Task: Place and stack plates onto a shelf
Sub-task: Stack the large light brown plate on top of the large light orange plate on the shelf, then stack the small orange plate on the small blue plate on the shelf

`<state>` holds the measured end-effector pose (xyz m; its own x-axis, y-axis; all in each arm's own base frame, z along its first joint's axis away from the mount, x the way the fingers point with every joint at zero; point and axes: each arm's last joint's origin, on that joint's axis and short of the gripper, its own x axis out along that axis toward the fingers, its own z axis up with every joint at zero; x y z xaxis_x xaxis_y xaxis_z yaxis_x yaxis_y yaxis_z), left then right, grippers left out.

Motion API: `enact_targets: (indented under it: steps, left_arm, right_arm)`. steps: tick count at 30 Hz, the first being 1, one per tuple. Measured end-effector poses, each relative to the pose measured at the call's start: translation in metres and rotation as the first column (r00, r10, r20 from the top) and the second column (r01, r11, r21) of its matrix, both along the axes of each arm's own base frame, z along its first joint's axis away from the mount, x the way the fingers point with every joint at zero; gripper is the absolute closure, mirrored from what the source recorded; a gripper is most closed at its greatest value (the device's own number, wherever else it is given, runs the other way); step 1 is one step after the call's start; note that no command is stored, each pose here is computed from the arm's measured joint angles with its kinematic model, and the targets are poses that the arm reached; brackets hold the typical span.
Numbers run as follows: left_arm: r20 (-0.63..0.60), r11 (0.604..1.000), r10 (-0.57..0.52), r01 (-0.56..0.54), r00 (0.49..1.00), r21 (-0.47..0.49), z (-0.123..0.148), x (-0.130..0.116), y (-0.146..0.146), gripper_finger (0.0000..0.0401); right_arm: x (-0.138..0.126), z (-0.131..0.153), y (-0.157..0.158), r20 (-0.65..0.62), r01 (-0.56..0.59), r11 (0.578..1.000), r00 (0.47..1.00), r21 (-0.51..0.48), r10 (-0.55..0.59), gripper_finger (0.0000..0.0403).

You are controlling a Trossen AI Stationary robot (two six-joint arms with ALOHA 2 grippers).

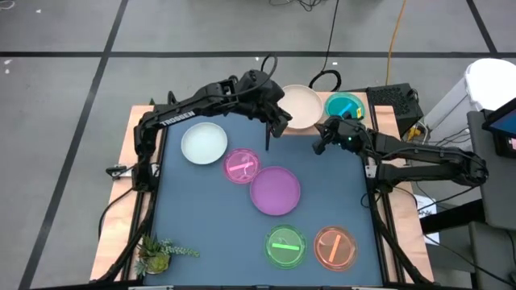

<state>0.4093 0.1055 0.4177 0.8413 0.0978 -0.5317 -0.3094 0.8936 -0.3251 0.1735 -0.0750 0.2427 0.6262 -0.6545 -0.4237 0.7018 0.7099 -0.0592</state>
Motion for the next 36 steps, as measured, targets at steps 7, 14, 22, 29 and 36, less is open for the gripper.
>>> enact_targets:
  steps: [7, 14, 22, 29, 36]
  left_arm:
    - [-0.144, 1.0, -0.025, 0.027, 0.989, 0.01, -0.008, -0.013, 0.002, 0.0348]
    - [-0.264, 0.997, -0.061, 0.072, 0.963, 0.034, -0.013, -0.026, 0.007, 0.0348]
    - [-0.288, 0.99, -0.086, 0.113, 0.954, 0.078, -0.014, -0.03, 0.015, 0.0348]
    - [-0.287, 0.988, -0.096, 0.127, 0.953, 0.091, -0.014, -0.03, 0.015, 0.0348]
    - [-0.259, 0.98, -0.15, 0.178, 0.954, 0.09, -0.012, -0.021, -0.009, 0.0348]
  right_arm:
    - [-0.005, 0.013, 0.005, 0.108, -0.065, 0.996, 0.992, 0.058, 0.059, 0.0403]
    - [-0.006, 0.03, 0.008, 0.204, -0.124, 0.975, 0.975, 0.182, 0.086, 0.0403]
    - [-0.01, 0.053, 0.02, 0.167, -0.142, 0.94, 0.982, 0.309, 0.093, 0.0403]
    - [-0.019, 0.071, 0.031, 0.115, -0.12, 0.903, 0.99, 0.412, 0.079, 0.0403]
    - [-0.027, 0.078, 0.047, 0.084, -0.167, 0.8, 0.986, 0.576, 0.145, 0.0403]
